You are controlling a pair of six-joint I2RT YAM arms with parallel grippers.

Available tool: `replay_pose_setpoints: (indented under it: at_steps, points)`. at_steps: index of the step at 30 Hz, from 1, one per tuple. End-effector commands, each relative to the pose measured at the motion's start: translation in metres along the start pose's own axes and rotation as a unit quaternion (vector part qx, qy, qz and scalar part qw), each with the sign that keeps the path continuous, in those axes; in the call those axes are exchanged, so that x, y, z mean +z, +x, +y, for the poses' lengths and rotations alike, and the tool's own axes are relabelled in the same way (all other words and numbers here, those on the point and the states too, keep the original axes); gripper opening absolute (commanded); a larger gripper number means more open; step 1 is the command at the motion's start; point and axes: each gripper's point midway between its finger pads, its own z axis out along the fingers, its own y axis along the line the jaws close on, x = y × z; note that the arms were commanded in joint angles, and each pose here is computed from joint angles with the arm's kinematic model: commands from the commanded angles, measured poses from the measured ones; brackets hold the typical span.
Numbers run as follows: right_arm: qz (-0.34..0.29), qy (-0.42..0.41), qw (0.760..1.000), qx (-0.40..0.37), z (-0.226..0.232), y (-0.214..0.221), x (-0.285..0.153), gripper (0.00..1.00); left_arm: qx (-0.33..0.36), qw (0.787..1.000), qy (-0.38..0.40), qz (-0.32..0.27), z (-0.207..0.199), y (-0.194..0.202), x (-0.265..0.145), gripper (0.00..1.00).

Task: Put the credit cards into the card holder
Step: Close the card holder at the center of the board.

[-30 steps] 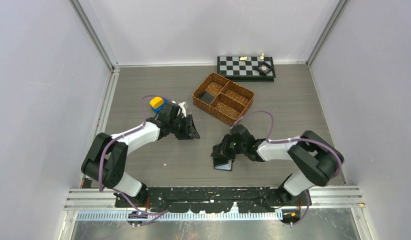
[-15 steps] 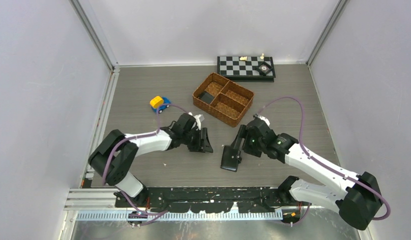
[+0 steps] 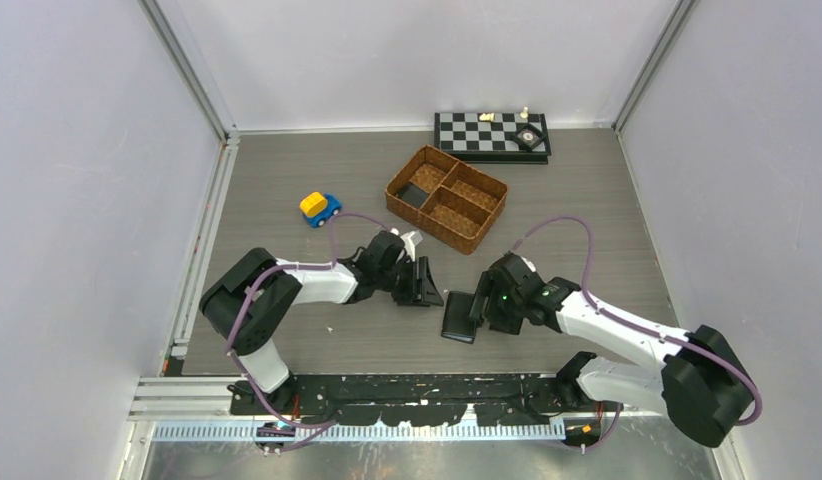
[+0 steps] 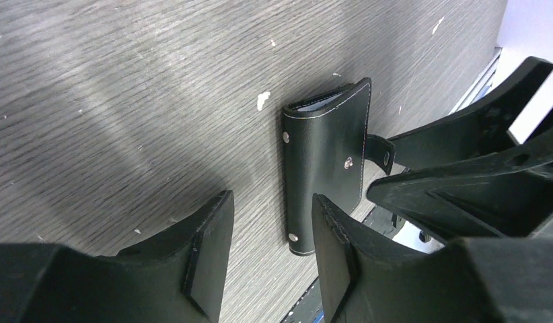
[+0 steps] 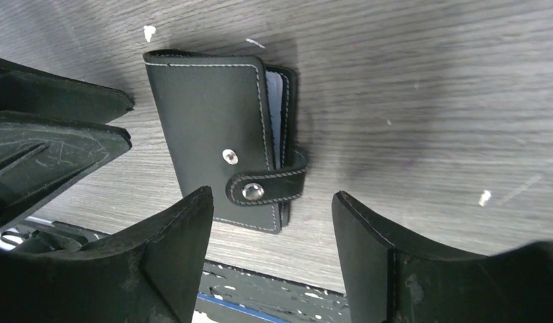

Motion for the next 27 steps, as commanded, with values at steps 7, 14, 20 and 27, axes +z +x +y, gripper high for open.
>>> replay_pose_setpoints:
  at_steps: [7, 14, 20, 27]
  points:
    - [0.002, -0.068, 0.998, 0.01, 0.04, -0.01, 0.03, 0.58, 0.001, 0.999, -0.006, -0.035, 0.009, -0.014, -0.012, 0.48]
    - [-0.009, -0.09, 0.996, -0.013, 0.073, -0.031, 0.055, 0.46, -0.019, 0.997, -0.032, -0.069, 0.035, -0.025, -0.037, 0.48]
    - [-0.022, -0.058, 0.997, -0.056, 0.086, -0.048, 0.064, 0.51, -0.004, 0.993, -0.08, -0.089, 0.053, -0.031, -0.056, 0.47]
    - [-0.056, 0.052, 0.986, -0.151, 0.076, -0.06, 0.043, 0.61, -0.006, 0.992, -0.082, -0.099, 0.048, -0.033, -0.064, 0.47]
